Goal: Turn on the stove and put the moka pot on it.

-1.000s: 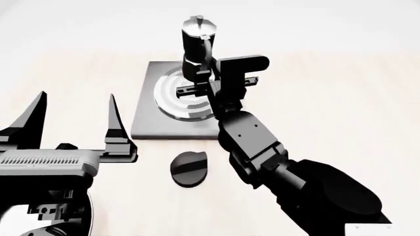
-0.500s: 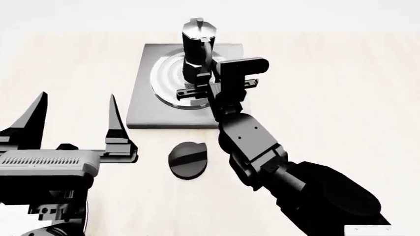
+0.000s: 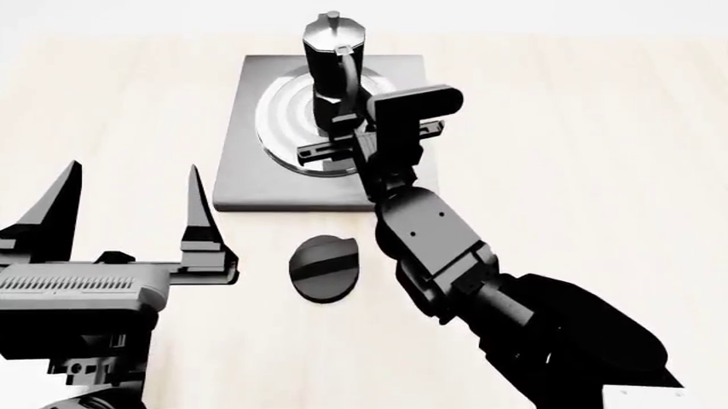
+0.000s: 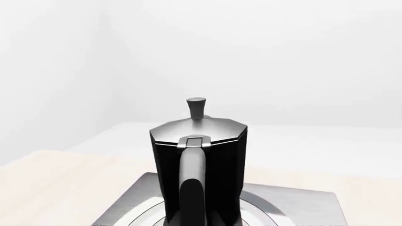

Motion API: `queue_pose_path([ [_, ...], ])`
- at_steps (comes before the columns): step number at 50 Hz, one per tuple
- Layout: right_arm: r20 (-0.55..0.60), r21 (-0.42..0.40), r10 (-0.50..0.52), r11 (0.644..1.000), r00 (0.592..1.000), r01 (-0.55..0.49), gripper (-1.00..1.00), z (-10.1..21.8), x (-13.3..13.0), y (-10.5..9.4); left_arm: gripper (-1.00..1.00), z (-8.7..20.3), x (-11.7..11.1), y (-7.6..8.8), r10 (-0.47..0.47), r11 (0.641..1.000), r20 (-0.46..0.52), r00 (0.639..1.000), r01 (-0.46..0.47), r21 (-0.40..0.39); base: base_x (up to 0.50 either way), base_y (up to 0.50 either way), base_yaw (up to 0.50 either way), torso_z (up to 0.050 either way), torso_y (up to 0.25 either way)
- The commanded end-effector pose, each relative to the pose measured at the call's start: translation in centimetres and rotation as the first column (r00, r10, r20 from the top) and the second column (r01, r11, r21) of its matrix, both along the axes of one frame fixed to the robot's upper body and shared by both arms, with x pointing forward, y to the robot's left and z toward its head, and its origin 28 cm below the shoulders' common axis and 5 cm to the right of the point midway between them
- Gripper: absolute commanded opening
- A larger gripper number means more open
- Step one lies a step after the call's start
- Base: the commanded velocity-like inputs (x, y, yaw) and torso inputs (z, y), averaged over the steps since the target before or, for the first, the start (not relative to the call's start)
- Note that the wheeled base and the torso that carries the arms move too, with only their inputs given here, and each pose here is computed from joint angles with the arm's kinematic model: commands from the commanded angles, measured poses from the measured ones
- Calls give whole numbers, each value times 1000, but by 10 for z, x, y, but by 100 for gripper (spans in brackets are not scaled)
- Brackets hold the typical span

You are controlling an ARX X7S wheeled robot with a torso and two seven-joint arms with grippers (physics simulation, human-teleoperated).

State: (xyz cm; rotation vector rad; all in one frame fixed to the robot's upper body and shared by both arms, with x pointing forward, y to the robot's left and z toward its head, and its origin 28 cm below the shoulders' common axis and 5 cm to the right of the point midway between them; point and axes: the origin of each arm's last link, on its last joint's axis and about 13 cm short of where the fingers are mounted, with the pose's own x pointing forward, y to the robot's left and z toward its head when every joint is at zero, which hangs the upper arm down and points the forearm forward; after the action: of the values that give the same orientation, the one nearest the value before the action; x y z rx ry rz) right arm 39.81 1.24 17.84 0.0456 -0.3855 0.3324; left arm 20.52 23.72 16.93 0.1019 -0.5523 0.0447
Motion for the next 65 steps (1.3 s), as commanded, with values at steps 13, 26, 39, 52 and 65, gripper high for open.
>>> queue_pose_path([
  [13,-56,-14,-22,1000,998,21,100,-10,0,-2,100,-2,1,0,-6,1000,4,1000,6,-8,1,0,1,0,-1],
  [26,-59,-6,-19,1000,998,19,100,0,2,0,100,0,1,-1,-9,1000,5,1000,9,-11,0,0,0,0,0],
  [39,-18,8,1,1000,1000,-1,100,5,2,1,100,0,5,3,4,1000,3,1000,-4,-10,0,0,0,0,0],
  [52,117,73,-21,997,993,13,100,56,-2,-18,100,32,25,7,41,999,45,998,-40,-10,0,0,0,0,0],
  [65,294,111,20,992,956,-55,100,130,-63,-39,100,80,33,10,66,998,147,987,-62,-28,0,0,0,0,0],
])
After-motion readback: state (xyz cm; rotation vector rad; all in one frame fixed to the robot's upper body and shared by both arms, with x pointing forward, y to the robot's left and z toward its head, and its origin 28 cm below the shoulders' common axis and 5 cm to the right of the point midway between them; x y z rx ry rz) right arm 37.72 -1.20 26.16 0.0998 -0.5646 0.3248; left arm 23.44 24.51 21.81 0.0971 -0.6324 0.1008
